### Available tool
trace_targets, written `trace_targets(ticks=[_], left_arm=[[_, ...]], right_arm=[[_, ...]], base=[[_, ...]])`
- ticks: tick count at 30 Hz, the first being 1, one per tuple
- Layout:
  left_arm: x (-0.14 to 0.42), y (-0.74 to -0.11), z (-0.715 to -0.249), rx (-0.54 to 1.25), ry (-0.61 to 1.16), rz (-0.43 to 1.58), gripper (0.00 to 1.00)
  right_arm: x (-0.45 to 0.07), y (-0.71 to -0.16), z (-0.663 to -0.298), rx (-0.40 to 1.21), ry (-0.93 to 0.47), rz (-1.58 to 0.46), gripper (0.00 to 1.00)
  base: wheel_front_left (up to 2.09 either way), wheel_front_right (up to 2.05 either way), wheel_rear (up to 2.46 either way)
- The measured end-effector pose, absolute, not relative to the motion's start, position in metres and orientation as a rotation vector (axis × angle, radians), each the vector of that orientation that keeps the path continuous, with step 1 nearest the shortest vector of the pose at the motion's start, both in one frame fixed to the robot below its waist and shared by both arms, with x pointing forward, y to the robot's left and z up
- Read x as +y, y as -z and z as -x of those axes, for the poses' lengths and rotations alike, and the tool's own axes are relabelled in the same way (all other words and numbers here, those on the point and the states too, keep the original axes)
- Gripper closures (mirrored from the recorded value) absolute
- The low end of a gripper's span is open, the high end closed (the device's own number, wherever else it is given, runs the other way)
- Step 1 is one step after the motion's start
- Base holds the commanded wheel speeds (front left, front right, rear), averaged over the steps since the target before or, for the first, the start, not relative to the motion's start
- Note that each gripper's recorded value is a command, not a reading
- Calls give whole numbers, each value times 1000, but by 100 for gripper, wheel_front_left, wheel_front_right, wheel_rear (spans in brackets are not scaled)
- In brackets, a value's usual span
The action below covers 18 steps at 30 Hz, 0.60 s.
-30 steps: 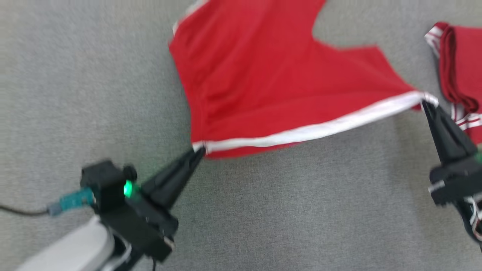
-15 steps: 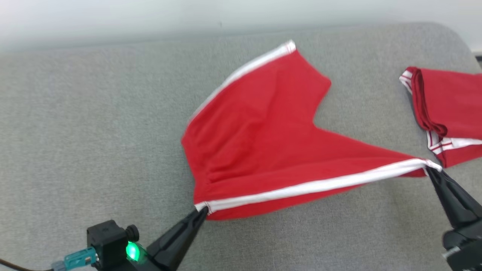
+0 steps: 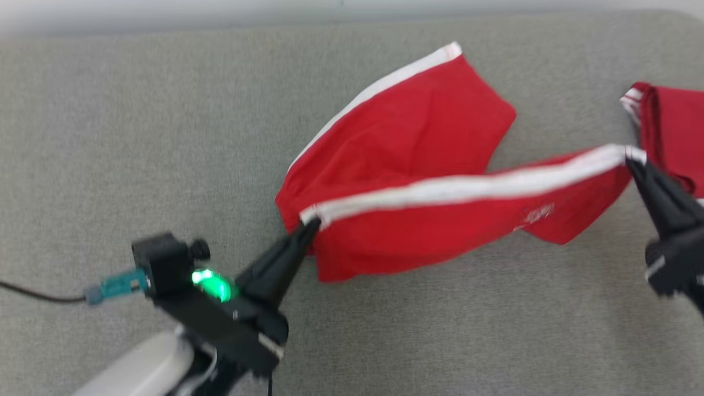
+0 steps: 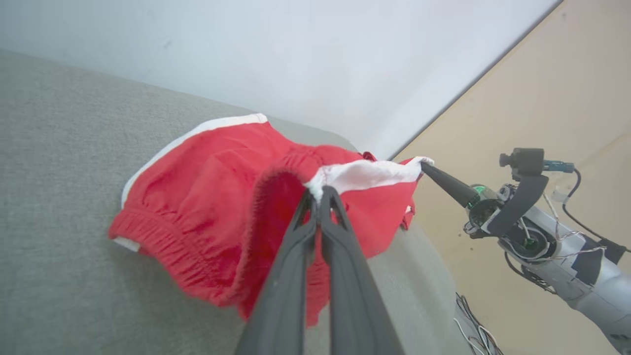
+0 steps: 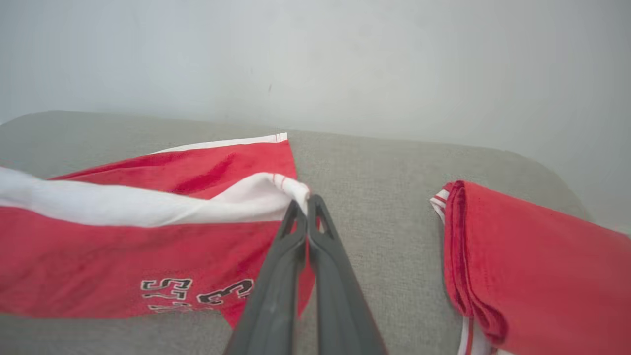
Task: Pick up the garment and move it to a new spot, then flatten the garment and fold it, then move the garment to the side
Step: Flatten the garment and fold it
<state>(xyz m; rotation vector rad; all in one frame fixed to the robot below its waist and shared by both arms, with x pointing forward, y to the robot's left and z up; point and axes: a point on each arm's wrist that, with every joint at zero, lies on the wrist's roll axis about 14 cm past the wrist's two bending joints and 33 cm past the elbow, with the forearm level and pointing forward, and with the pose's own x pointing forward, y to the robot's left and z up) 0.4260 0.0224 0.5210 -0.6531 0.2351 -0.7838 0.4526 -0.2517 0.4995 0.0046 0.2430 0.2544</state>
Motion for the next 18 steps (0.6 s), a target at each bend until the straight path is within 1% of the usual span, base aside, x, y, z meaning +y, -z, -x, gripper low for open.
trace_targets(ticks=[6, 11, 18], left_arm=[[35, -512, -475, 190, 658, 745, 100], [47, -493, -495, 197, 587, 773, 100], [63, -471, -509, 218, 501, 801, 100]], right_arm=[[-243, -484, -514, 263, -264, 30, 100], [-218, -470, -558, 272, -311, 31, 100], [-187, -451, -603, 299, -370, 34, 100]], base=[[0, 0, 0], [0, 0, 0], [0, 0, 0]])
